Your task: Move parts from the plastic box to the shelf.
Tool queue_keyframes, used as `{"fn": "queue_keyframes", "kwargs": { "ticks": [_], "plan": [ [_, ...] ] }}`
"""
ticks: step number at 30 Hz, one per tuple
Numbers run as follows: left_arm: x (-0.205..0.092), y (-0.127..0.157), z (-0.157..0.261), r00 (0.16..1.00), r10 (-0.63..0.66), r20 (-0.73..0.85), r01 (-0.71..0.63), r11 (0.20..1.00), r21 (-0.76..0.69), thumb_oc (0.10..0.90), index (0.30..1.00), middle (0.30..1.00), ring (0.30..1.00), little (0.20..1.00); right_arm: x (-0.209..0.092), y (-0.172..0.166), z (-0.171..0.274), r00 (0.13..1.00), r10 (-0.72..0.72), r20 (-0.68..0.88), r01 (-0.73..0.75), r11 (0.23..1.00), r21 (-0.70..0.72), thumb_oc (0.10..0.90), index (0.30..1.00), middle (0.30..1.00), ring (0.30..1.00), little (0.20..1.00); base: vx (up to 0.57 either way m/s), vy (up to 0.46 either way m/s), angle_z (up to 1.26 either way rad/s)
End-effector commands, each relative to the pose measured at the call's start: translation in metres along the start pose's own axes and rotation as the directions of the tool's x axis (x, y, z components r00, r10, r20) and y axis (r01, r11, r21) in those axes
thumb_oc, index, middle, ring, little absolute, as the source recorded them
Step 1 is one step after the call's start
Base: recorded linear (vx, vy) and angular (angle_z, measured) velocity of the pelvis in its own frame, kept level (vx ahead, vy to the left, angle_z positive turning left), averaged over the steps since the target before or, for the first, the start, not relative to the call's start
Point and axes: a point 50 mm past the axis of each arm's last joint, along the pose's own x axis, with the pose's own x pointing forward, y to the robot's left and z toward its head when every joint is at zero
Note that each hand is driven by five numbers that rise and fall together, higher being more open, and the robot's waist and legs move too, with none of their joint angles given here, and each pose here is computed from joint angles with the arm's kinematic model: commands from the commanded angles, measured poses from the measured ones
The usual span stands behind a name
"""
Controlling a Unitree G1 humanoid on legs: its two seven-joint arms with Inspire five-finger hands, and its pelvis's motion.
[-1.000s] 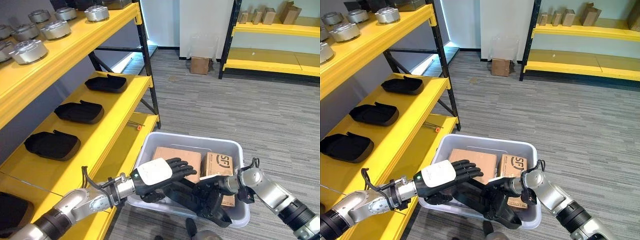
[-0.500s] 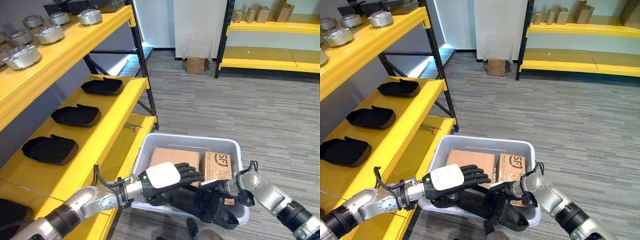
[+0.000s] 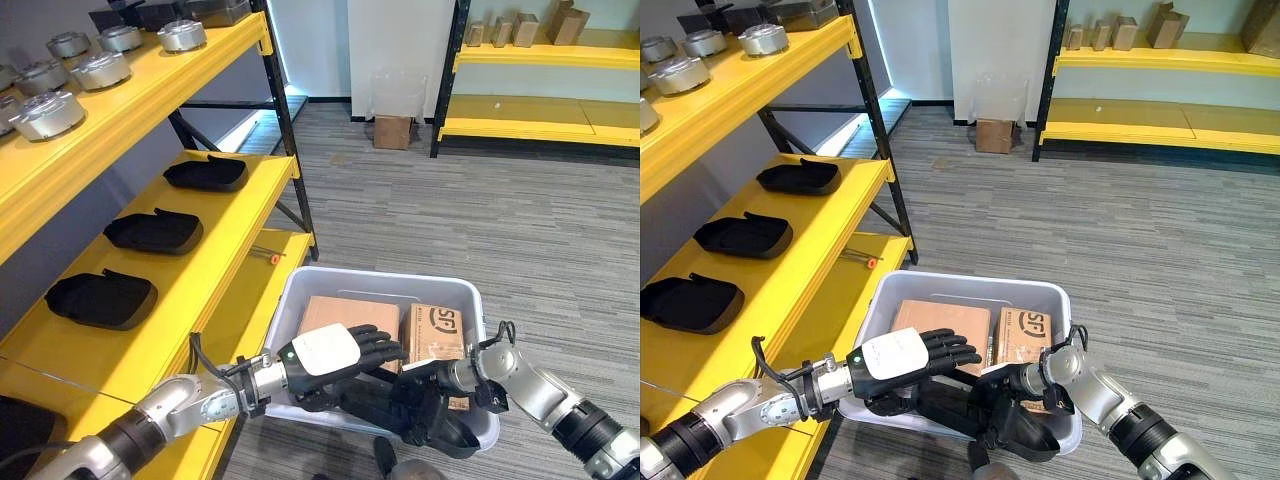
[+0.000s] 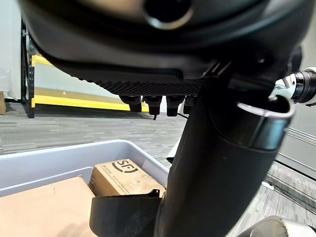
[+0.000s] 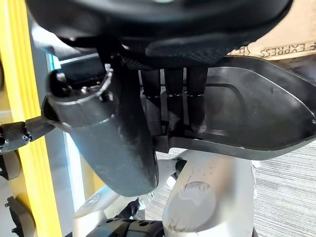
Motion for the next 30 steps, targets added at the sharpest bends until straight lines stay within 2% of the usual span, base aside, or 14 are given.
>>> {"fn": "queue_keyframes", "kwargs": {
  "ticks": [1, 11, 12, 13, 14, 15, 30],
  "plan": [
    [0.02, 0.03, 0.0, 0.981, 0.183, 0.069, -0.184, 0.983, 0.009, 0.9, 1.0, 1.0, 1.0, 1.0, 0.0, -0.013, 0.063, 0.97, 0.031, 0.242, 0.016, 0.982, -0.187, 0.4, 0.3, 0.3, 0.3, 0.3, 0.0, 0.0, 0.0],
    [0.027, 0.027, 0.003, 0.981, 0.18, 0.079, -0.179, 0.984, -0.015, 0.9, 1.0, 1.0, 1.0, 1.0, 0.004, -0.011, 0.072, 0.963, 0.046, 0.267, 0.01, 0.979, -0.205, 0.4, 0.3, 0.3, 0.3, 0.3, 0.0, 0.0, 0.0],
    [0.028, 0.026, 0.003, 0.982, 0.173, 0.079, -0.172, 0.985, -0.02, 0.808, 0.871, 0.871, 0.871, 0.871, 0.004, -0.011, 0.073, 0.961, 0.048, 0.272, 0.009, 0.979, -0.206, 0.4, 0.3, 0.3, 0.3, 0.3, 0.0, 0.0, 0.0],
    [0.03, 0.025, 0.004, 0.983, 0.165, 0.08, -0.163, 0.986, -0.021, 0.6, 0.58, 0.58, 0.58, 0.58, 0.004, -0.011, 0.074, 0.96, 0.047, 0.275, 0.011, 0.978, -0.209, 0.4, 0.3, 0.3, 0.3, 0.3, 0.0, 0.0, 0.0],
    [0.031, 0.025, 0.004, 0.983, 0.162, 0.083, -0.16, 0.987, -0.021, 0.439, 0.355, 0.355, 0.355, 0.355, 0.005, -0.01, 0.075, 0.959, 0.048, 0.279, 0.013, 0.977, -0.211, 0.4, 0.3, 0.3, 0.3, 0.3, 0.0, 0.0, 0.0],
    [0.033, 0.024, 0.004, 0.986, 0.15, 0.076, -0.148, 0.988, -0.033, 0.4, 0.3, 0.3, 0.3, 0.3, 0.005, -0.01, 0.077, 0.956, 0.049, 0.288, 0.014, 0.977, -0.213, 0.4, 0.3, 0.3, 0.3, 0.3, 0.0, 0.0, 0.0],
    [0.038, 0.014, -0.007, 0.971, 0.232, -0.056, -0.236, 0.967, -0.094, 0.4, 0.3, 0.3, 0.3, 0.3, 0.006, -0.01, 0.087, 0.933, 0.042, 0.358, 0.036, 0.977, -0.208, 0.4, 0.3, 0.3, 0.3, 0.3, 0.0, 0.0, 0.0]
  ]
}}
